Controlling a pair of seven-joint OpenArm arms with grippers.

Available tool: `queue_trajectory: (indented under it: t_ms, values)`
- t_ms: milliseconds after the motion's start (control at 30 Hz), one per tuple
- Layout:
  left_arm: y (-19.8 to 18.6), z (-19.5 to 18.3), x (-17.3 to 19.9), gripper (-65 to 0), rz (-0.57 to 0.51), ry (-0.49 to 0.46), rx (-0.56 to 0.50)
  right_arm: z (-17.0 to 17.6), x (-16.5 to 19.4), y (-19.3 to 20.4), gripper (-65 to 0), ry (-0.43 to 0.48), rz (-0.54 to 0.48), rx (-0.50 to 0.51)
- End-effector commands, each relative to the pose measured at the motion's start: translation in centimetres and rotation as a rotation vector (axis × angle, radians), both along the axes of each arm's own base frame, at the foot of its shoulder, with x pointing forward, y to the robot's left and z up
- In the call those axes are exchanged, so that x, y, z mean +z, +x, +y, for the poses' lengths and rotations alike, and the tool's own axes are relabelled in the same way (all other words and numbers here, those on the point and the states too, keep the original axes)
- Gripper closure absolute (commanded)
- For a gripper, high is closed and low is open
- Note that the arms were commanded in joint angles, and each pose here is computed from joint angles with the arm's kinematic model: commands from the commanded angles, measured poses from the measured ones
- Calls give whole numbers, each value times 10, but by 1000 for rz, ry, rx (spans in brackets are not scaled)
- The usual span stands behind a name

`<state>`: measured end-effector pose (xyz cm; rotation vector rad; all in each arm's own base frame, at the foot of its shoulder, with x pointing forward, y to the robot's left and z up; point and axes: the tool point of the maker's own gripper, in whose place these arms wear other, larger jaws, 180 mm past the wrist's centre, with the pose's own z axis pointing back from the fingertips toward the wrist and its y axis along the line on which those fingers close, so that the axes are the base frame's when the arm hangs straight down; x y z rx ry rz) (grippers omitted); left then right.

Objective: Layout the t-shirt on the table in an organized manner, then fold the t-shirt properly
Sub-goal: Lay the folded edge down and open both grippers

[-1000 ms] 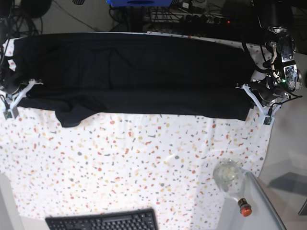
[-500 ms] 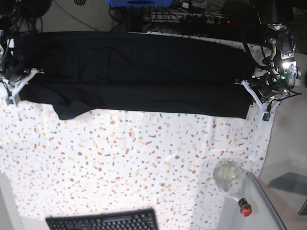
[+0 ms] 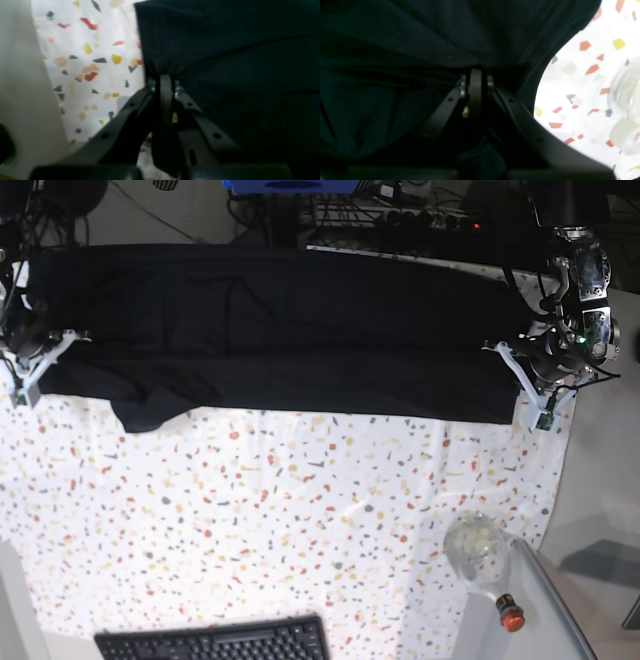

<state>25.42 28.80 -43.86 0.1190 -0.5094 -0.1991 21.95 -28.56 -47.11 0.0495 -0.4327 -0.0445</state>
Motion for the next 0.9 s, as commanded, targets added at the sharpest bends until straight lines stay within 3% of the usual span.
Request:
queue_trajectory:
  t_ms: [0,67,133,233,367,633,767,833,867]
  values:
    - [12,6,16,0,-56,17,-1,-17,21,16,-188,-32,-73,-23]
    - [17,4,24,-112,-80,25,-12,-22,30,14,-347,-35,-103,-56]
    - [18,7,32,-240,-104,30,-3,-26,47,22,-435,-46,-162,-77]
    - [20,16,49,-375,-153,48,20,-31,69,24,-429,-75,-191,-76]
    - [24,22,69,-469,-208,73,27,-26,92,32,-408,-100,-233,-44]
    - [12,45,75,-481,-216,95,92,-16,92,30,-402,-85,-206,-41]
    - [2,56,76,-469,-211,109,125,-5,104,54,-410,-61,-306,-34]
    - [-6,60,72,-385,-195,107,140,16,101,70,-410,-27,-303,17]
    - [-10,60,69,-295,-188,102,150,28,101,79,-410,-13,-300,48]
